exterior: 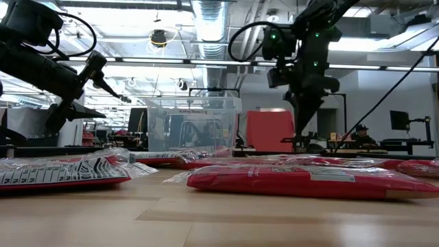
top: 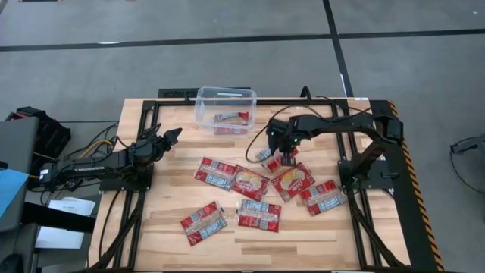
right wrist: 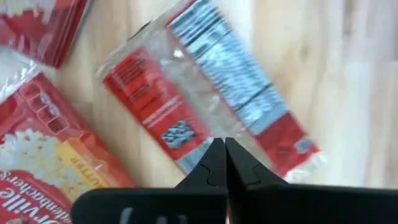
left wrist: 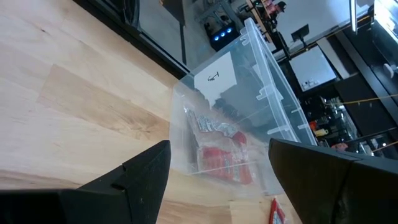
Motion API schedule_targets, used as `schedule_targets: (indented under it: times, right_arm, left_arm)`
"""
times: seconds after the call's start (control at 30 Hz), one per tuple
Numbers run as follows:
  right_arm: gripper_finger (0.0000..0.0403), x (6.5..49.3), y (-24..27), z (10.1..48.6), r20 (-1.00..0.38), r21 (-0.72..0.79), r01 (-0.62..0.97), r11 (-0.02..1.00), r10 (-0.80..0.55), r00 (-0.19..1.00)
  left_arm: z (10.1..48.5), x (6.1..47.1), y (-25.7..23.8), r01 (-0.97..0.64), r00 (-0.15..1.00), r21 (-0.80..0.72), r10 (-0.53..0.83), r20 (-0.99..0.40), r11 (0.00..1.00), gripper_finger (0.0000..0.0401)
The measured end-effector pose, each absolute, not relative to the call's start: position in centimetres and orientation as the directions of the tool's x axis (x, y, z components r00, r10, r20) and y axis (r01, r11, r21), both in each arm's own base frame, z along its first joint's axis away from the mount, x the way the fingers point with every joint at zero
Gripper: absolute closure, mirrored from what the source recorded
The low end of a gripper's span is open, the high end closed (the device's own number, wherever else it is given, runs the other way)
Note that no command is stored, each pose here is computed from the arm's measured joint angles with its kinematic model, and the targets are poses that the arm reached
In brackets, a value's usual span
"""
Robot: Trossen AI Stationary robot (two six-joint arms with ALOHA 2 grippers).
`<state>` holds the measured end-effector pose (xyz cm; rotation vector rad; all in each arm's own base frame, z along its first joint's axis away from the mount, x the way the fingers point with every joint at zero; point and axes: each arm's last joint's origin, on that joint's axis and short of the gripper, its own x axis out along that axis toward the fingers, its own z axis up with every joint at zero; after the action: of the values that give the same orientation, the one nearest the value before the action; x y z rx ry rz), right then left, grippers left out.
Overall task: Sort popcorn bags into baskets
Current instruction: Put the red popcorn bag into the transparent bin
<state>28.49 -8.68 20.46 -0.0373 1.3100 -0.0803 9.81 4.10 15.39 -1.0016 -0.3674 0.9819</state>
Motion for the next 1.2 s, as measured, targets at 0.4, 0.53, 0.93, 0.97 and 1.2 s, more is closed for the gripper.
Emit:
schedule_targets:
  times: [0.4, 0.53, 0.93, 0.97, 1.2]
  right_arm:
    - [0.0117, 28.9, -10.7, 19.6, -0.952, -0.120, -0.211, 0.970, -0.052, 0.301]
    - [0.0027, 29.6, -10.6, 17.2, -0.974, -0.071, -0.271, 0.960, -0.008, 0.226]
    - [0.0107, 31.0, -9.8, 12.1, -0.994, -0.109, -0.251, 0.962, -0.107, 0.022]
    - [0.0126, 31.1, -9.7, 12.1, -0.994, -0.114, -0.246, 0.963, -0.112, 0.022]
    - [0.0281, 30.8, -9.7, 13.4, -0.987, -0.154, -0.181, 0.971, -0.143, 0.072]
  left_arm:
    - [15.4, 9.8, 4.1, -0.513, 0.547, -0.840, 0.822, -0.161, 0.177, 0.0140]
    - [15.4, 9.8, 4.1, -0.513, 0.548, -0.840, 0.820, -0.161, 0.178, 0.0140]
    - [15.4, 9.8, 4.1, -0.513, 0.548, -0.840, 0.821, -0.161, 0.178, 0.0140]
    - [15.4, 9.8, 4.1, -0.514, 0.547, -0.839, 0.821, -0.161, 0.178, 0.0140]
    - [15.4, 9.8, 4.1, -0.516, 0.543, -0.838, 0.824, -0.161, 0.177, 0.0140]
